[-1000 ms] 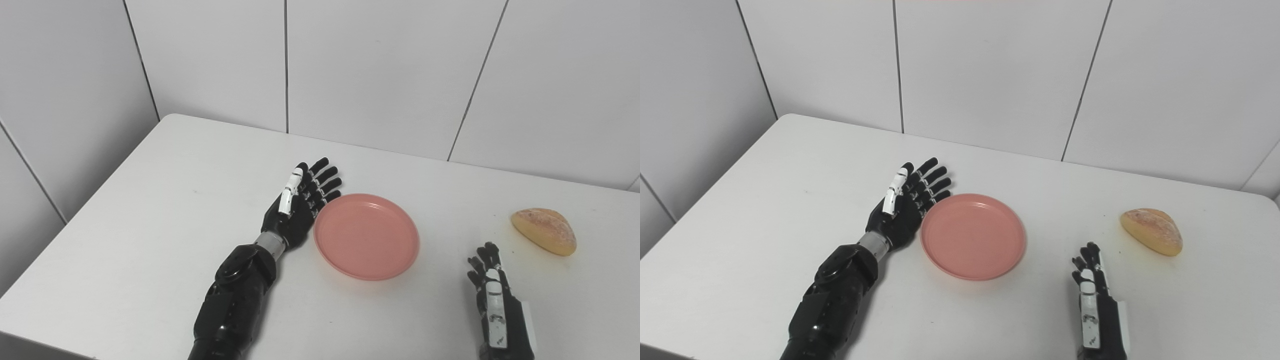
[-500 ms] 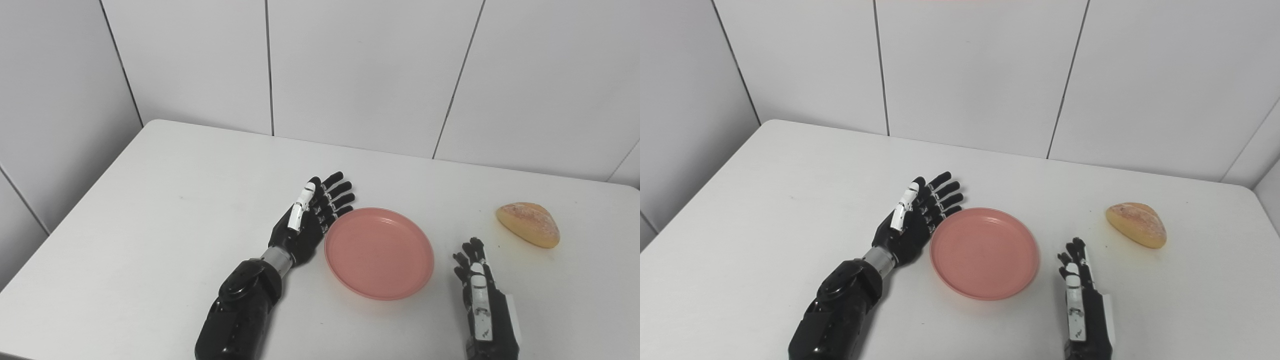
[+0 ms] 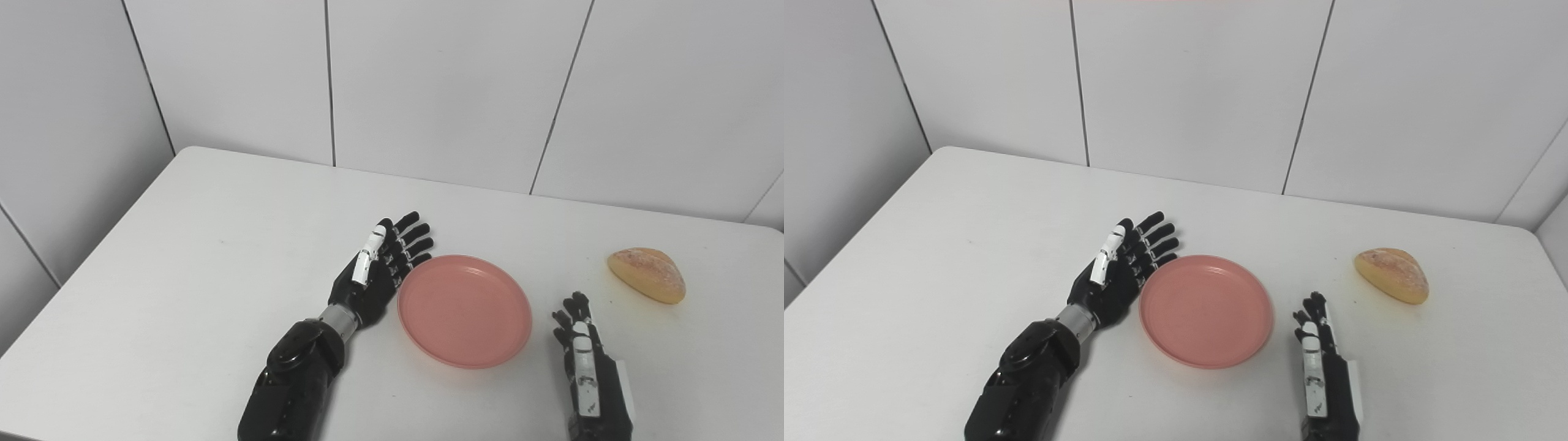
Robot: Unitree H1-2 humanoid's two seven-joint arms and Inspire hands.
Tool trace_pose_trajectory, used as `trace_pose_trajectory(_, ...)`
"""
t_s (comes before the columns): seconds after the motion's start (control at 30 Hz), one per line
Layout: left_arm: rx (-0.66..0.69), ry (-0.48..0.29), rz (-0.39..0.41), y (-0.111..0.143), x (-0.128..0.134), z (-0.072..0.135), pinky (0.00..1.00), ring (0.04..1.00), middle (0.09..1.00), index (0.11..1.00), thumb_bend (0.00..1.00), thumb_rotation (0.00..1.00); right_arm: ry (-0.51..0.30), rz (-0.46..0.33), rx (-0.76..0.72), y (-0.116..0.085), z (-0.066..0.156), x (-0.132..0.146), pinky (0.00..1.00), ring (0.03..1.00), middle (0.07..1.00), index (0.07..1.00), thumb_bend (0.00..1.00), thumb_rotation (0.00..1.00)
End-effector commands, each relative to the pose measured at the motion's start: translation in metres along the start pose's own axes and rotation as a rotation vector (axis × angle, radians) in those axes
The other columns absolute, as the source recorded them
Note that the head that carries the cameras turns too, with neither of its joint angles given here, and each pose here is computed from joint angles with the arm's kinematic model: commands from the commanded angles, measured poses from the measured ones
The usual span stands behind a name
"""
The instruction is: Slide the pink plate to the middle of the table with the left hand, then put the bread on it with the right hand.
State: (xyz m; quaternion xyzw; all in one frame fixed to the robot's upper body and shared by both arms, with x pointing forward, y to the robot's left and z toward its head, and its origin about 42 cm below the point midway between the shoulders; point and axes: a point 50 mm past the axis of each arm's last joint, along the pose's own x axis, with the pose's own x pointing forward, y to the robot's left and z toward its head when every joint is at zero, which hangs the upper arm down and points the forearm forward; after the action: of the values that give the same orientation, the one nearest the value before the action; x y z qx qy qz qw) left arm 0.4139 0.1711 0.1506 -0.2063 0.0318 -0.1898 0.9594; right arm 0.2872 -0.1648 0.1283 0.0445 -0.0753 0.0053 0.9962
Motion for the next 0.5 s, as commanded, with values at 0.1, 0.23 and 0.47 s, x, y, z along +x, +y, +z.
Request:
trace_pose_trajectory(0.1,0.031,0.047,0.046,0.0029,-0.0065,-0.0159,0.93,0.909,0.915,0.901,0.38,1.00,-0.064,0.006,0.007,0.0063,0.0163,0.0081,0.96,0.944,0.960,0.966,0.28,1.00)
trace_pose_trajectory(0.23,0.050,0.043,0.047,0.0023,-0.0070,-0.0181,0.94,0.914,0.917,0.906,0.38,1.00,-0.079,-0.003,-0.012,0.0065,0.0178,0.0089,0.94,0.934,0.956,0.964,0.27,1.00)
trace_pose_trajectory(0.47,0.048,0.034,0.063,0.0004,-0.0080,-0.0195,0.93,0.913,0.917,0.903,0.38,1.00,-0.104,-0.036,-0.047,0.0029,0.0251,0.0116,0.93,0.928,0.948,0.955,0.25,1.00)
